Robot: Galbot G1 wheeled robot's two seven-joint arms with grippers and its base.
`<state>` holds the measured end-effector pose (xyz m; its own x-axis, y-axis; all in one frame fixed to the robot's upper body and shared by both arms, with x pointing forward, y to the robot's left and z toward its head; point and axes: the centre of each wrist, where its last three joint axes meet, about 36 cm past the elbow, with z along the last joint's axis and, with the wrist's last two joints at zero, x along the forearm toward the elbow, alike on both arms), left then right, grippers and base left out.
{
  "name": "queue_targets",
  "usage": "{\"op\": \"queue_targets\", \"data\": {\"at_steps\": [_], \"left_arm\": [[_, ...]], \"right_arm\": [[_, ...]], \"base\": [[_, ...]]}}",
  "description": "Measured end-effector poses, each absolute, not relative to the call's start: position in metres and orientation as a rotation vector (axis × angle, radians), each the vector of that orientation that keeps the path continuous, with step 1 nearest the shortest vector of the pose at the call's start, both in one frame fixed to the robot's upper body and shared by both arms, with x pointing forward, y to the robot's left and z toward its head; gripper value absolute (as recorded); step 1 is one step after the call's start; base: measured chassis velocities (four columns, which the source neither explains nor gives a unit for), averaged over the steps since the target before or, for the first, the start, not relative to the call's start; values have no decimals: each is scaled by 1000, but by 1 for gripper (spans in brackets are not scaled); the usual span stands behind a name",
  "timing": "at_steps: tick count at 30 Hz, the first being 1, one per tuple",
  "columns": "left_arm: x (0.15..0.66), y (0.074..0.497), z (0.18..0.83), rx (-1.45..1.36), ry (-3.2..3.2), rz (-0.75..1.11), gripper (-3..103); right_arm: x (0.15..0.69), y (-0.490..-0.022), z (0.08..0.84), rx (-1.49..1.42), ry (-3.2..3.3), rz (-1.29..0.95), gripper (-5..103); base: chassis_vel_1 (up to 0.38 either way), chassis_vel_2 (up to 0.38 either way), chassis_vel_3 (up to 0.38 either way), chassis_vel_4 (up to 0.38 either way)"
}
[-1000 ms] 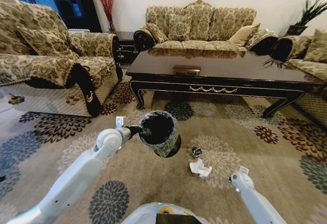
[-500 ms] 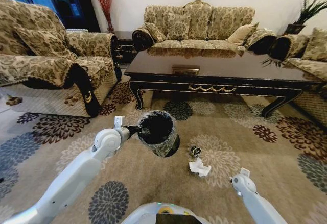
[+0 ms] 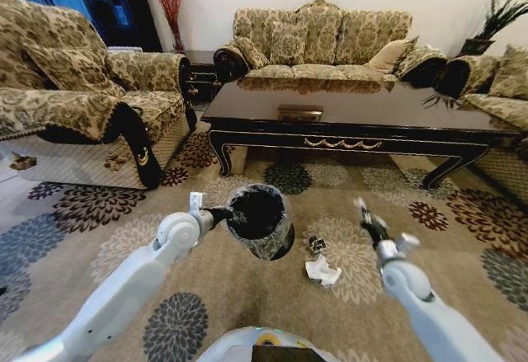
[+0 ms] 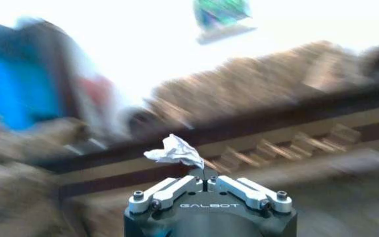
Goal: Move to the front of the table and pick up the trash from the floor, then place it into the trash bin.
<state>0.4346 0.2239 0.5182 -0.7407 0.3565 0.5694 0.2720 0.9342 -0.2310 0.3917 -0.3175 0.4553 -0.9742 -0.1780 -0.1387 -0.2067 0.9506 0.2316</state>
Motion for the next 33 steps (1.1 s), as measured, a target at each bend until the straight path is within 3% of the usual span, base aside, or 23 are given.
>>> {"op": "queue_targets", "data": {"at_steps": [2, 9, 19, 21, 23, 25, 27, 31, 33], "left_arm": [[442, 221, 517, -453, -2446, 178, 2], [470, 208, 518, -476, -2447, 192, 2], [494, 178, 523, -530, -2449, 212, 2], [496, 178, 524, -531, -2450, 214, 2], [496, 178, 524, -531, -2450, 214, 2], [496, 179, 524, -528, -2451, 211, 2], [495, 179, 524, -525, -2452, 210, 2], [495, 182, 526, -520, -2459, 206, 2], [494, 184, 527, -516, -2463, 204, 2]], "right_arm": [[388, -292, 477, -522, 2860, 363, 0], [371, -251, 467, -886, 2747, 294, 0], [362, -238, 426, -966, 2787, 175, -3], [364, -243, 423, -933, 2804, 148, 7], [364, -244, 423, -926, 2806, 143, 7], [366, -251, 424, -904, 2809, 125, 22], [367, -252, 424, -898, 2810, 120, 22], [371, -257, 420, -904, 2813, 82, 44], [372, -259, 418, -904, 2817, 73, 50]], "base": [[0, 0, 0, 0], [0, 0, 0, 0], [0, 0, 0, 0], [0, 0, 0, 0], [0, 0, 0, 0], [0, 0, 0, 0], [0, 0, 0, 0], [0, 0, 0, 0], [0, 0, 0, 0]]}}
